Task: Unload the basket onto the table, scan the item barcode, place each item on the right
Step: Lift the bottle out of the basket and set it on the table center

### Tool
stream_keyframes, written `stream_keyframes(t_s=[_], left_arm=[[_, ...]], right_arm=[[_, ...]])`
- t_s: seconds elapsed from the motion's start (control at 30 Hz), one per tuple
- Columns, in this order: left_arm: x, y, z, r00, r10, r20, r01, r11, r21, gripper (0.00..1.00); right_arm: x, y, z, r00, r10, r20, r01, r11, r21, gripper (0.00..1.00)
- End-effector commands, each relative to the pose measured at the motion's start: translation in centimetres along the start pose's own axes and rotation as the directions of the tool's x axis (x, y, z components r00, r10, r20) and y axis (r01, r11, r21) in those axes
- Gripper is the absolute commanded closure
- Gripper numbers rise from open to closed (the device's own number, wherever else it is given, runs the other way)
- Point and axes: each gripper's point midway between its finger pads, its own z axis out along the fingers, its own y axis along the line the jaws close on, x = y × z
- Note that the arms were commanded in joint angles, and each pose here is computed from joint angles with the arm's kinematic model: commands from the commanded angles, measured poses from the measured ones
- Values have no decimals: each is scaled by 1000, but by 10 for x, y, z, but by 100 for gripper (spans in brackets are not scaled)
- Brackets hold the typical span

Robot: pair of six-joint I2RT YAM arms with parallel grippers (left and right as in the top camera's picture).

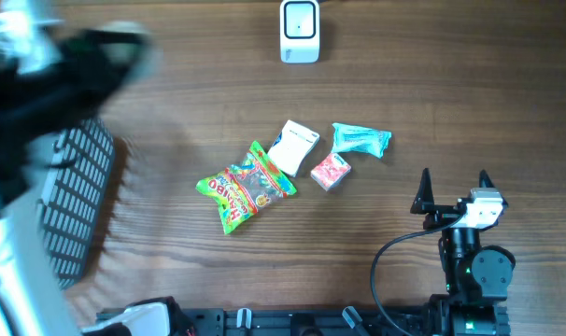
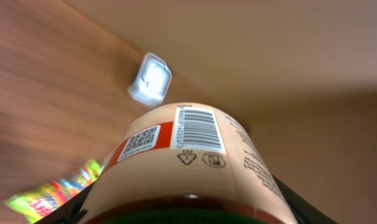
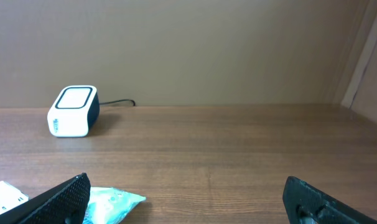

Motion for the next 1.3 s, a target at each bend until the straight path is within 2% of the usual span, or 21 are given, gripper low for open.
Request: stream_keyframes(t_s=[0.0, 0.1, 0.2, 0.3, 0.4, 0.47, 0.53, 0.67, 0.8, 0.87, 0.93, 1.0, 1.03, 1.07, 1.17, 1.27], left_arm=[[64, -33, 72, 962, 127, -241, -133, 991, -6, 41], [140, -37, 147, 860, 214, -463, -277, 958, -70, 40], [206, -18, 206, 747, 219, -628, -381, 915, -135, 40], [245, 26, 230, 661, 167, -731, -499, 826, -262, 42], [265, 54, 228, 598, 131, -791, -597, 730, -331, 43], [270, 62, 229, 589, 149, -794, -636, 692, -342, 42], [278, 71, 235, 585, 146, -798, -642, 684, -346, 42], [312, 119, 246, 593, 41, -804, -613, 670, -418, 43], [351, 147, 261, 562, 0, -827, -561, 734, -382, 42], [363, 155, 272, 570, 5, -821, -529, 767, -362, 41], [371, 166, 277, 604, -31, -797, -490, 774, -401, 41], [375, 168, 279, 608, -41, -793, -470, 786, -402, 40], [375, 168, 279, 615, -48, -787, -464, 785, -410, 28], [374, 166, 279, 619, -52, -784, -458, 787, -414, 0], [364, 156, 276, 642, -21, -766, -454, 795, -402, 0], [327, 130, 265, 722, 74, -688, -453, 802, -389, 0]], right_arm=[[-2, 1, 0, 1000, -13, 11, 13, 1000, -6, 0], [-2, 1, 0, 1000, -13, 11, 13, 1000, -6, 0], [-2, 1, 0, 1000, -13, 11, 13, 1000, -6, 0], [-2, 1, 0, 1000, -13, 11, 13, 1000, -6, 0], [-2, 1, 0, 1000, -13, 11, 13, 1000, -6, 0], [-2, 1, 0, 1000, -13, 11, 13, 1000, -6, 0], [-2, 1, 0, 1000, -13, 11, 13, 1000, -6, 0], [-2, 1, 0, 1000, -13, 11, 13, 1000, -6, 0], [-2, 1, 0, 1000, -13, 11, 13, 1000, -6, 0], [-2, 1, 0, 1000, -13, 11, 13, 1000, -6, 0], [-2, 1, 0, 1000, -13, 11, 13, 1000, -6, 0], [-2, 1, 0, 1000, -13, 11, 13, 1000, -6, 0], [-2, 1, 0, 1000, -13, 11, 13, 1000, -6, 0], [-2, 1, 0, 1000, -13, 11, 13, 1000, -6, 0], [-2, 1, 0, 1000, -13, 11, 13, 1000, -6, 0], [-2, 1, 0, 1000, -13, 11, 13, 1000, -6, 0]])
